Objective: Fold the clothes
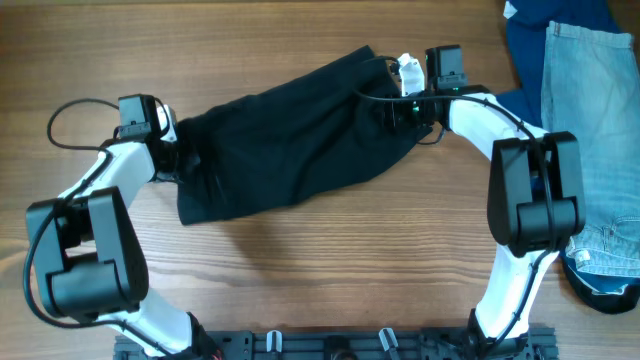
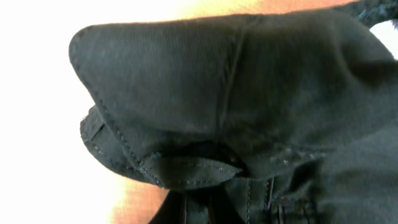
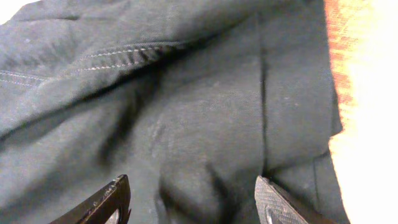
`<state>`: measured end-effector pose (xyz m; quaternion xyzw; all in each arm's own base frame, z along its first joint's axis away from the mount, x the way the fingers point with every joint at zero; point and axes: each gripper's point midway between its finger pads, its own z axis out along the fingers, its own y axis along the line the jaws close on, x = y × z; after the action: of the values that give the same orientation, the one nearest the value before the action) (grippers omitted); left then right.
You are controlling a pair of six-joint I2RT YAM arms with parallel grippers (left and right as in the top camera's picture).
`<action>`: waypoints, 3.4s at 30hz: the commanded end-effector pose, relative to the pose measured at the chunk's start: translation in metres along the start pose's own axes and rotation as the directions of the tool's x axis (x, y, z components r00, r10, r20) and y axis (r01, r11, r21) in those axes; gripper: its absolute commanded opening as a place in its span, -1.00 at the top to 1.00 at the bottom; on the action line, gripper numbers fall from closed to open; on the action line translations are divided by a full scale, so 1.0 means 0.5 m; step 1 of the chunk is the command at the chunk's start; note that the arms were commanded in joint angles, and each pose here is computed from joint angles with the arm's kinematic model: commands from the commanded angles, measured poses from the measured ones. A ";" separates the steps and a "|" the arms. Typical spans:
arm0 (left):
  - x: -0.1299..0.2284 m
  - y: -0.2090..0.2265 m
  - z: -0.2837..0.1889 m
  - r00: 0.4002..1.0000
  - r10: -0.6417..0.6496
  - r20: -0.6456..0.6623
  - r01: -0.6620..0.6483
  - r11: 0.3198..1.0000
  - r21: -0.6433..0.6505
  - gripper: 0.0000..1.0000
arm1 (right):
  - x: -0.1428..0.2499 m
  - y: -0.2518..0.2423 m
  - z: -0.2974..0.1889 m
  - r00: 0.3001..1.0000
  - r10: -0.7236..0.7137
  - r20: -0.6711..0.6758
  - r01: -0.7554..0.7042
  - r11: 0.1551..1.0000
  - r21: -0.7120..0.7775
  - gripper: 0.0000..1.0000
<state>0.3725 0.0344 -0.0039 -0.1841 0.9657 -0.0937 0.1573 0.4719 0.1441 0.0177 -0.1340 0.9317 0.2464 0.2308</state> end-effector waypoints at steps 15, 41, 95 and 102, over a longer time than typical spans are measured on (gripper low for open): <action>-0.032 -0.077 -0.323 0.994 0.059 0.096 -0.068 0.993 0.093 0.93 | -0.068 0.112 -0.138 0.996 -0.009 0.093 0.018 0.995 -0.101 0.26; -0.181 -0.107 -0.317 0.972 0.073 0.223 -0.089 0.994 0.058 0.92 | 0.070 0.204 0.097 0.992 -0.009 -0.126 -0.008 0.991 -0.134 0.91; -0.025 -0.720 -0.223 0.969 0.150 0.197 -0.245 0.702 0.669 0.92 | 0.134 0.063 0.160 0.825 0.508 -0.248 -0.554 0.812 -0.181 0.92; 0.005 -0.739 -0.200 0.963 0.156 0.221 -0.261 0.751 0.606 0.92 | 0.129 0.070 0.158 0.832 0.495 -0.249 -0.545 0.812 -0.208 0.91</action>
<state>0.4550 -0.2873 0.1778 -0.0107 0.8731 -0.3933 0.2879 0.4553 0.2100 -0.0051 0.0487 0.8850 0.4537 0.0924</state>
